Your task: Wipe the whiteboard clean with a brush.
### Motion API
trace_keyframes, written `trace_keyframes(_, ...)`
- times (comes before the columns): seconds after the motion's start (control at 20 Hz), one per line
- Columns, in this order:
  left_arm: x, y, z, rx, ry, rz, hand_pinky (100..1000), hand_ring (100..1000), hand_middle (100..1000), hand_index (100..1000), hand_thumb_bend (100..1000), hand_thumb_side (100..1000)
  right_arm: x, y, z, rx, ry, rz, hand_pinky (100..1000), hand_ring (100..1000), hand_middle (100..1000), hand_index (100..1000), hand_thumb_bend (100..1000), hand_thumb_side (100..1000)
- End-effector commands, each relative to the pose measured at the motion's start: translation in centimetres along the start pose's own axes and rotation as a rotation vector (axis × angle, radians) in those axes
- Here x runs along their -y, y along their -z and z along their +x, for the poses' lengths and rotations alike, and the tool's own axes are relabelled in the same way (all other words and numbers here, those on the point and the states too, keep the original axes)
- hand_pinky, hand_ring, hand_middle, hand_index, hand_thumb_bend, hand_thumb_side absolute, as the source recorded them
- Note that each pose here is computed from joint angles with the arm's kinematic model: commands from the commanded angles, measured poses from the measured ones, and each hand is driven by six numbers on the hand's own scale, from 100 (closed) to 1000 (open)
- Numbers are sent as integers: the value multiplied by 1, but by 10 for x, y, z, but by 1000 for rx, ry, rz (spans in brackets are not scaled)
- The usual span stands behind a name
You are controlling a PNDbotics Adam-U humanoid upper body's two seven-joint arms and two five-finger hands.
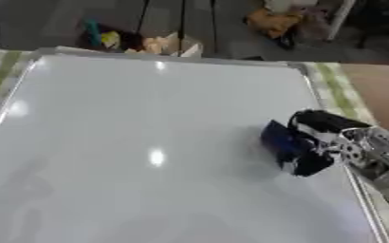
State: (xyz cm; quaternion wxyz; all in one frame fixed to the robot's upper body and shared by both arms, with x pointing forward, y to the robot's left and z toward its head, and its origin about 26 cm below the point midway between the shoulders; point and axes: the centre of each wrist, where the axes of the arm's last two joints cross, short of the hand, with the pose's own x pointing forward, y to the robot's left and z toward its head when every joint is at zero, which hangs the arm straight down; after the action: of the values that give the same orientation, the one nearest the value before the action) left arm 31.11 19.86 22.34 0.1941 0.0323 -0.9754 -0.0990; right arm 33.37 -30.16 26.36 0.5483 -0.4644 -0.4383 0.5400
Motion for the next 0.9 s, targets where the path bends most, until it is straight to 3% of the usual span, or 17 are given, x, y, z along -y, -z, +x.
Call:
trace_keyframes(0.05,-1,3,5,24,2,-12,425,924,825,593,100,955,9,-2,-8,-50,-12,-11,445,689,421,577,100,201)
trace_keyframes(0.5,-1,4,5,26,0,-11,425,924,826,593,100,955,9,-5,1,0,-36,3,439,680,406,573,100,201)
trace_keyframes(0.9,0,5,6,30,-3,-13,423,924,828,593,100,954,13,-8,10,31,-35,-23,367,502,400,563,100,202)
